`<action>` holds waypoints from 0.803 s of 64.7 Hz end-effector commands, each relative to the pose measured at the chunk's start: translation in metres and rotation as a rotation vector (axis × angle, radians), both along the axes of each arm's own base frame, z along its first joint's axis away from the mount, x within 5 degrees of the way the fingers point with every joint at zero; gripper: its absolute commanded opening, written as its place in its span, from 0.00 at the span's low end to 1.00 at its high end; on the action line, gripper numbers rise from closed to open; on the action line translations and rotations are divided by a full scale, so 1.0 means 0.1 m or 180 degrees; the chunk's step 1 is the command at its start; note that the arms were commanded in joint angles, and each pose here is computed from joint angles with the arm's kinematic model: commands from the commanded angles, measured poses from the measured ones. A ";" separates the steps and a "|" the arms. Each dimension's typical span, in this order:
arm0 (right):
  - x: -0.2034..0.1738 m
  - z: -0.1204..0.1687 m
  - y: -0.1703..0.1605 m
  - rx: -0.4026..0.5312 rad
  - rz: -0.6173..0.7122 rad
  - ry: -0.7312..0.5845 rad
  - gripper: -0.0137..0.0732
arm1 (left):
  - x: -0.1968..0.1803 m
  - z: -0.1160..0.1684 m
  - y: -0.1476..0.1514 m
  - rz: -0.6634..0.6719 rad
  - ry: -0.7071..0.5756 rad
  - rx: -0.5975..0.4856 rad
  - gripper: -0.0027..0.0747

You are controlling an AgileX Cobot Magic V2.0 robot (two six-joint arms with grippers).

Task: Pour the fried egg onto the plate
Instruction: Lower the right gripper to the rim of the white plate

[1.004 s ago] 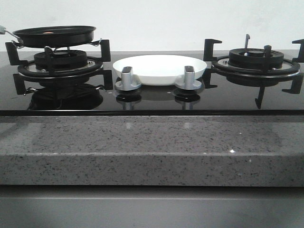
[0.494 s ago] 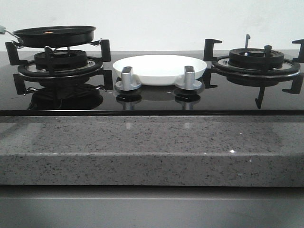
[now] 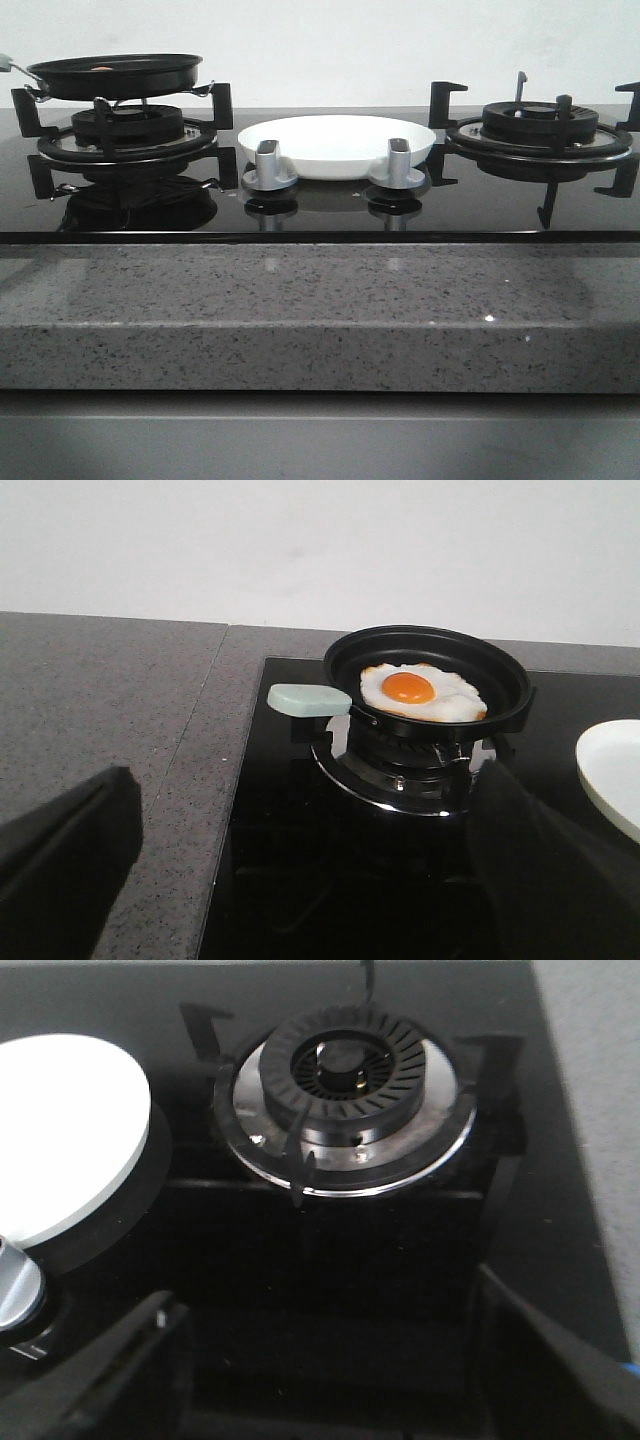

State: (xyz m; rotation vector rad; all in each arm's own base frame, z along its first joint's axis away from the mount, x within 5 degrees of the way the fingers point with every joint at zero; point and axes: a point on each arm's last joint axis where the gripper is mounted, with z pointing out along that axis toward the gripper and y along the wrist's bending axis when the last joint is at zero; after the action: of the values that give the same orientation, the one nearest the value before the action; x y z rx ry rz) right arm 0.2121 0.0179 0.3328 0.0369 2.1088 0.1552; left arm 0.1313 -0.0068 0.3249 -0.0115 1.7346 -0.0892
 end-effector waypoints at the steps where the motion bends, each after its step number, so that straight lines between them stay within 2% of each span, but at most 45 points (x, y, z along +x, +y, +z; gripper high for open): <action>1: 0.23 0.19 0.08 0.0019 0.0076 -0.0213 0.69 | 0.01 0.20 -0.01 -0.0008 -0.0386 -0.0080 0.88; 10: 0.59 0.17 0.28 0.0002 0.0279 0.0033 0.60 | 0.01 0.20 -0.01 -0.0008 -0.0386 -0.0080 0.88; 33: 1.43 0.21 0.68 -0.0159 0.0761 0.0773 0.60 | 0.01 0.20 -0.01 -0.0008 -0.0386 -0.0080 0.88; 52: 2.04 0.06 0.89 -0.0188 0.1120 0.1234 0.60 | 0.01 0.20 -0.01 -0.0008 -0.0386 -0.0080 0.88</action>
State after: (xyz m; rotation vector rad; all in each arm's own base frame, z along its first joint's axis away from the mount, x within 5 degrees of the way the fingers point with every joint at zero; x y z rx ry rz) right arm 0.4121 0.1036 0.3116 -0.3400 2.5619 0.2913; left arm 0.1314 -0.0067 0.3251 -0.0115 1.7323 -0.0892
